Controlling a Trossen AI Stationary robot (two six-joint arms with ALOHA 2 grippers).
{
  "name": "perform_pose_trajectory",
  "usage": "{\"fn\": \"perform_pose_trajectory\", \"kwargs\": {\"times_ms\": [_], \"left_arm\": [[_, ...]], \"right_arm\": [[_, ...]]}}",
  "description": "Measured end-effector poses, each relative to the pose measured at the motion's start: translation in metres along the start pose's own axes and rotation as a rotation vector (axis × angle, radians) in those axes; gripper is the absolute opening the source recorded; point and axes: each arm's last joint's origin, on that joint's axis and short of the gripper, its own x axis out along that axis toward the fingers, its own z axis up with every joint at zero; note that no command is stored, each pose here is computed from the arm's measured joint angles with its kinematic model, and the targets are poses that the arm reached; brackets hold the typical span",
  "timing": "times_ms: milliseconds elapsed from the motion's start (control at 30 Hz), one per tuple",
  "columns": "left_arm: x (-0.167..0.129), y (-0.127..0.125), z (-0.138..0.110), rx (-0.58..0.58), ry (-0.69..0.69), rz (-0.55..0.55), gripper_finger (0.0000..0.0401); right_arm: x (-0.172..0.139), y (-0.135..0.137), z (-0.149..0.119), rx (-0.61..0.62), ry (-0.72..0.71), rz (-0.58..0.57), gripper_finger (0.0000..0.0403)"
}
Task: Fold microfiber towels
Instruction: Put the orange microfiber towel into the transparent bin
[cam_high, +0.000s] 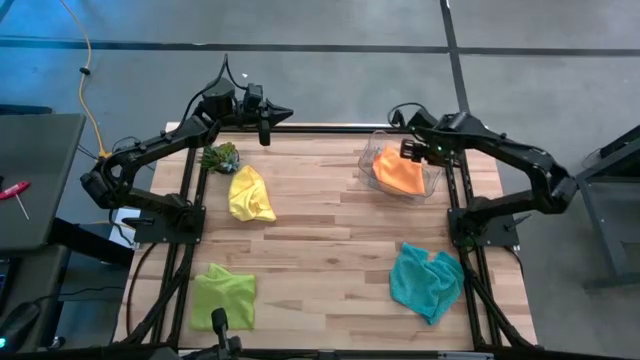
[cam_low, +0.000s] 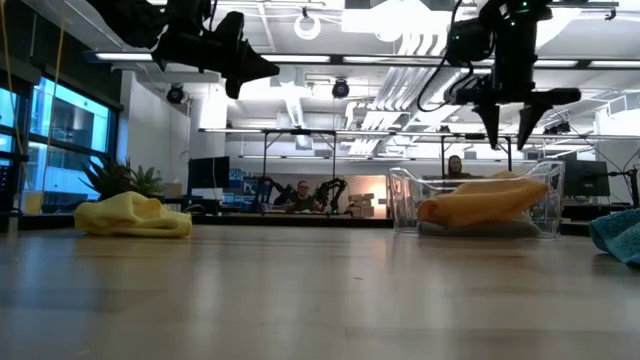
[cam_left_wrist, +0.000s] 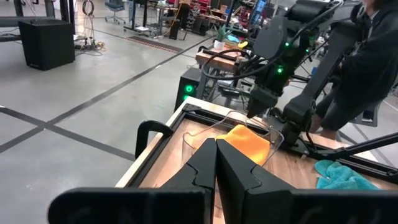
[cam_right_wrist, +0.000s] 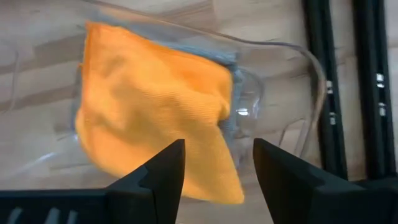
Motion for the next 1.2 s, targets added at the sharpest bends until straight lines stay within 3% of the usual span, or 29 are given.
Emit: {"fn": "perform_pose_trajectory", "kwargs": {"times_ms": [133,567,767,933,1100,1200], "left_arm": [[0.000,0.000,0.000,-0.038,0.000,0.000,0.0000],[0.000,0.000,0.000,-0.063,0.000,0.004,0.0000],[0.000,0.000,0.000,-0.096,-0.002,0.011,0.0000],[0.000,0.000,0.000,-0.131,-0.004,0.018,0.0000],[0.000,0.002,0.000,-0.131,-0.012,0.066,0.0000],[0.000,0.002,0.000,-0.131,-0.014,0.078,0.0000]], "right_arm": [[0.018,-0.004,0.002,-0.034,0.028,0.014,0.0179],[0.057,-0.029,0.006,0.040,0.039,0.118,0.0179],[0.072,-0.022,0.009,0.047,0.033,0.293,0.0179],[0.073,-0.016,0.003,0.026,0.050,0.338,0.0179],[0.068,0.001,-0.003,-0.033,0.007,0.452,0.0179],[0.067,0.003,-0.007,-0.049,0.011,0.447,0.0179]]}}
